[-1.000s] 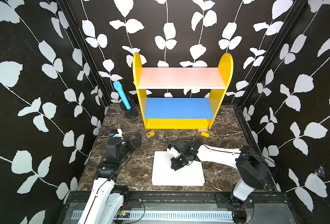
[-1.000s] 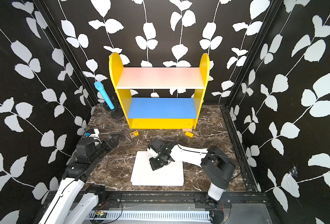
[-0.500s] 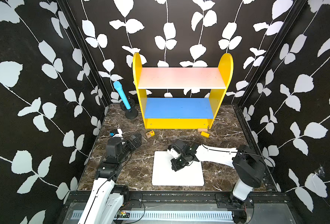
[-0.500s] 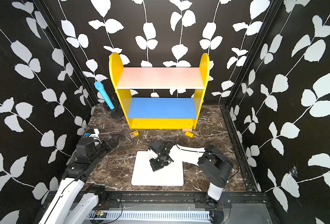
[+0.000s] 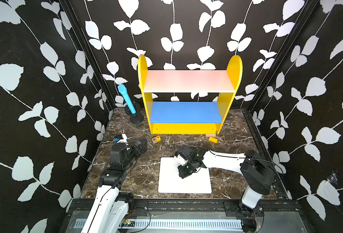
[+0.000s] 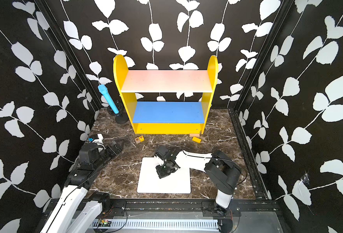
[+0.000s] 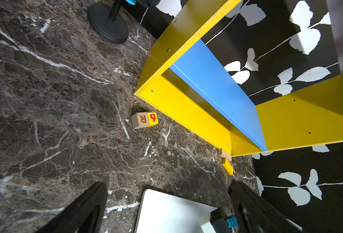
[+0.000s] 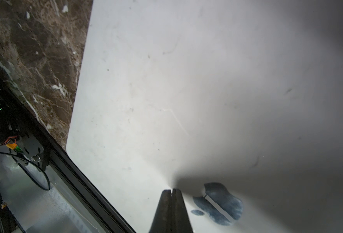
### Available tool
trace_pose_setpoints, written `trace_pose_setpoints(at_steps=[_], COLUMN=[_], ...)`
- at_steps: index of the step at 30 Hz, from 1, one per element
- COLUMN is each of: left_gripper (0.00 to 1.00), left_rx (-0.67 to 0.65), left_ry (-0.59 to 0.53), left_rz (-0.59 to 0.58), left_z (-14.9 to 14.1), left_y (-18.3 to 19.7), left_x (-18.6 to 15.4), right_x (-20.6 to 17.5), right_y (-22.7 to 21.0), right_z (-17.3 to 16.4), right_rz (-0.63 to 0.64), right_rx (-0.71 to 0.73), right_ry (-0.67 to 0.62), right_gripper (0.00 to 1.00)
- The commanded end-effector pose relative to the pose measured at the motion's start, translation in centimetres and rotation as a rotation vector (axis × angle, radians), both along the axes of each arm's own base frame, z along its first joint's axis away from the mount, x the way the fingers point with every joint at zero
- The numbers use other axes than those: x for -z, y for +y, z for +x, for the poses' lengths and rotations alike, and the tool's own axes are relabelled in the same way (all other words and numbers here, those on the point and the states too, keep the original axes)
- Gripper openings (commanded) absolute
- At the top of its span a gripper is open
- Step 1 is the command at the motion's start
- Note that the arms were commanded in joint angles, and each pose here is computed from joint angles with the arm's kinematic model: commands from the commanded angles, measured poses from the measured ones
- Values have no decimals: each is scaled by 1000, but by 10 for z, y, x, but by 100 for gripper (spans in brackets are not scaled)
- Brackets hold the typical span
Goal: Close the laptop lid and set it aside
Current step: Close the lid of the laptop.
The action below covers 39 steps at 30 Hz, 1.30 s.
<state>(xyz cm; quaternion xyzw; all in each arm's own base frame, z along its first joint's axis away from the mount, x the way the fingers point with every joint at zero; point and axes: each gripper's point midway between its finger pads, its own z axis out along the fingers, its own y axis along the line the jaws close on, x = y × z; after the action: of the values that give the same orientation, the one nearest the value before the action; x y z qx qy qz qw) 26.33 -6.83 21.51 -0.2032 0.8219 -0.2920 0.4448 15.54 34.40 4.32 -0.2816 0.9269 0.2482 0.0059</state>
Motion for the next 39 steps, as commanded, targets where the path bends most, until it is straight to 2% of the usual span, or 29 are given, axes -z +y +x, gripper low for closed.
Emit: trace_pose_setpoints(at_steps=[1, 11, 24, 29, 34, 39], left_gripper=[97, 97, 97, 97, 97, 98], left_rx=[7, 11, 49, 68, 89, 109], left_ry=[-15, -8, 18, 53, 95, 132], left_rz=[1, 1, -10, -15, -15, -33], left_z=[-1, -2, -9, -12, -16, -21], left_y=[-1, -2, -7, -11, -14, -18], left_x=[-2, 0, 8, 22, 39, 55], right_x=[7, -7, -32, -37, -47, -55], right_y=[-6, -10, -32, -50, -71, -95], right_z=[-5, 2, 14, 22, 26, 27], right_rz=[-34, -19, 23, 81, 133, 138], right_rx=[-11, 8, 73, 141, 199, 244], right_ry=[0, -56, -194, -241, -286, -326], right_gripper=[0, 0, 1, 11, 28, 40])
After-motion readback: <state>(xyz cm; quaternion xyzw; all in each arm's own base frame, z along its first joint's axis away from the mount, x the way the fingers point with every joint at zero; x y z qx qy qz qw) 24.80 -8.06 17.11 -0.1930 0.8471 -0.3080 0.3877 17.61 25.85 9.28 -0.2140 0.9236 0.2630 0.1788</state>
